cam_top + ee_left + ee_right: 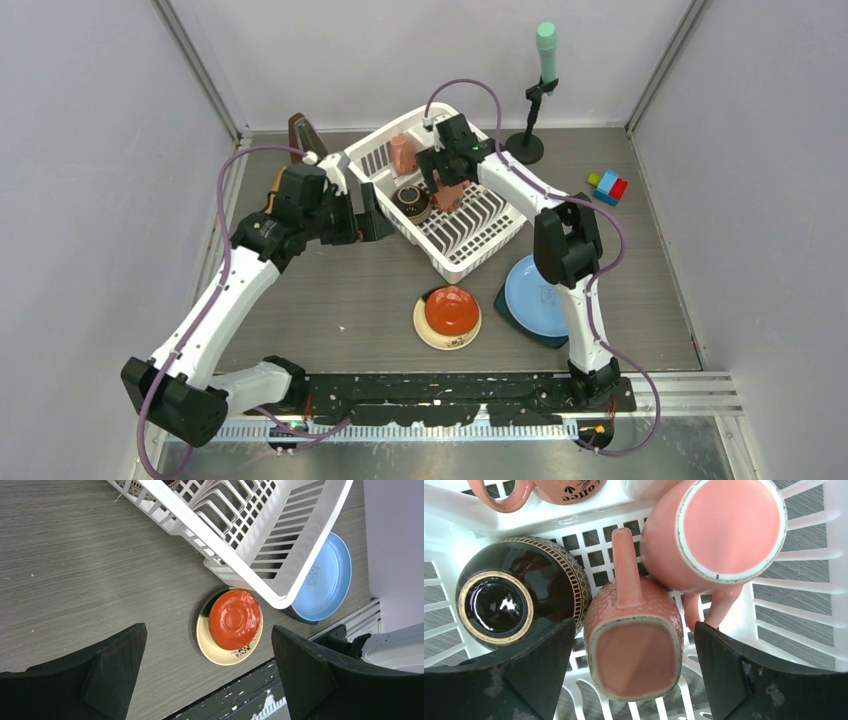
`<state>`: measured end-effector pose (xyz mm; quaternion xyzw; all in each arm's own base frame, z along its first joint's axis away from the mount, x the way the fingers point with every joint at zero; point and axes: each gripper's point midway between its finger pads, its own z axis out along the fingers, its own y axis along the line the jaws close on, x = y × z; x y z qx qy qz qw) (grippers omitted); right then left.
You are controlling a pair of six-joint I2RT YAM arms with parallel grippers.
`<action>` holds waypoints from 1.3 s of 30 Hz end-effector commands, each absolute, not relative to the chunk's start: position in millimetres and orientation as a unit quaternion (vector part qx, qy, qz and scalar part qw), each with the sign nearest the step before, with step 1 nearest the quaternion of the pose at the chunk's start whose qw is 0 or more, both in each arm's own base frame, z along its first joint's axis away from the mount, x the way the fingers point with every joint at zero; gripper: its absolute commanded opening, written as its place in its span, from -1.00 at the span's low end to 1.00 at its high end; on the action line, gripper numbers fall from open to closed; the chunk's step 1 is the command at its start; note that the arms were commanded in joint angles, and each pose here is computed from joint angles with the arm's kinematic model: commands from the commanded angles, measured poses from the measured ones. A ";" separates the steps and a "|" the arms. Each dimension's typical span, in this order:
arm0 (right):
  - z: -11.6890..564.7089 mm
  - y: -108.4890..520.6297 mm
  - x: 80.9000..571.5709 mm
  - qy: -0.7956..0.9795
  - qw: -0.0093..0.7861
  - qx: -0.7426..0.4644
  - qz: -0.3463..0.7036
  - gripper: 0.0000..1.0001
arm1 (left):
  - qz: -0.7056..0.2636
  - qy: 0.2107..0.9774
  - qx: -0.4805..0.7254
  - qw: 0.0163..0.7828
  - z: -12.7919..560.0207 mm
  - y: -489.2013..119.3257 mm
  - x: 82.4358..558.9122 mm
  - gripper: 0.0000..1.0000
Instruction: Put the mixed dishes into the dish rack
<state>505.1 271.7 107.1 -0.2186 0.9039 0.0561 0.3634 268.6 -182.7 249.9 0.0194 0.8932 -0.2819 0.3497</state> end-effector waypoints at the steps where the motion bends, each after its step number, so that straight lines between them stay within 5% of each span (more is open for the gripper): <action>1: 166.3 274.9 513.5 0.881 0.423 -0.201 0.071 0.97 | -0.273 0.894 0.020 0.354 249.3 -178.3 268.8 0.99; 11: 234.2 251.8 476.5 0.874 0.448 -0.166 0.084 0.99 | -0.261 0.891 -0.035 0.371 245.2 -181.9 304.3 0.99; 17: 255.7 195.9 450.8 0.892 0.451 -0.024 0.023 0.99 | -0.211 0.894 -0.080 0.386 238.3 -172.7 349.0 0.95; 27: 260.1 114.0 381.7 0.898 0.391 0.203 0.013 0.99 | -0.179 0.892 -0.144 0.388 210.6 -163.5 419.8 0.99; 39: 238.8 95.2 335.3 0.874 0.399 0.263 0.088 0.99 | -0.197 0.906 -0.172 0.333 161.9 -180.3 452.3 0.80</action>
